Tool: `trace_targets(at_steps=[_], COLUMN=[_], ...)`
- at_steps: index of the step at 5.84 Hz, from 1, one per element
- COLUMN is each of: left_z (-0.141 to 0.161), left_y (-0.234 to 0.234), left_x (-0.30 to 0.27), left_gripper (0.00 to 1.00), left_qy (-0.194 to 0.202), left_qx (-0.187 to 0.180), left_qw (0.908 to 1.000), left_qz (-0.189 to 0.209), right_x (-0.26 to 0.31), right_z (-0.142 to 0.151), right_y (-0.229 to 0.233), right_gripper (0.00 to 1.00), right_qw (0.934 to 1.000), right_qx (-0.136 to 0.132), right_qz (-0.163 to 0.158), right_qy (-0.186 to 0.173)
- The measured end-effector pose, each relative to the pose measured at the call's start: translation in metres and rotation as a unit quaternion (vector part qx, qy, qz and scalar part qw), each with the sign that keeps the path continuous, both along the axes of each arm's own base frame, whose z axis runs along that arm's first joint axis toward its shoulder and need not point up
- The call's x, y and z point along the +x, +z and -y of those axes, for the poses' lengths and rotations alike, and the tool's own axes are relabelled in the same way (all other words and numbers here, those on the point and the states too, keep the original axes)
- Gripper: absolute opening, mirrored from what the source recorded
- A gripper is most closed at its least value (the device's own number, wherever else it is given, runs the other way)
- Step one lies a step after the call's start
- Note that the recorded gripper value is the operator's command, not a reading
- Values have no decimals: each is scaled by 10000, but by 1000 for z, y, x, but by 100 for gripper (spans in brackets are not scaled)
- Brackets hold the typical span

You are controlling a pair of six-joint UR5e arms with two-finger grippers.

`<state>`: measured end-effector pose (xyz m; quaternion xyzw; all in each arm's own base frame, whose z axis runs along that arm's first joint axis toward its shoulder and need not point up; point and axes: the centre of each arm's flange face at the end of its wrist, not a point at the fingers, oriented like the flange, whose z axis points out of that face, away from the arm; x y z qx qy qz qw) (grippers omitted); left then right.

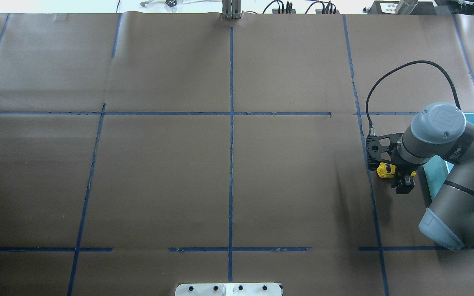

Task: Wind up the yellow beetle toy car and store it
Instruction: 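Lower the right gripper and grasp the yellow car, then lift the car with the right gripper over the blue tray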

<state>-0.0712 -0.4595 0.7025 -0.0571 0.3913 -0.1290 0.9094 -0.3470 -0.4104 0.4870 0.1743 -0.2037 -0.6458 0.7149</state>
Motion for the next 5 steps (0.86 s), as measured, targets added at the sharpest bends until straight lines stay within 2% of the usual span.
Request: trace_targets(at_steps=[1,2,3,4,5], left_z=[0,1,1,1,1], left_y=[4,5,5,5,5], left_x=[0,1,1,0,0], left_gripper=[100,100,100,100,100], left_qy=[4,5,6,5,1], left_qx=[-33,-45,-45,-43,-41], left_qw=[10000,10000,10000,10000,10000], left_qz=[-1,-1,-1,-1,-3], right_x=[-2,-3,-4,-3,-3], right_z=[-1,0,0,1,1], right_y=[4,9,11,9,6], right_gripper=[96,59,11,0,0], right_qw=[10000,10000,9999,9999,10000], right_qx=[-26,-66,-82,-78,-72], right_qz=[-33,-73,-84,-70,-43], right_qy=[-9,4,16,29,44])
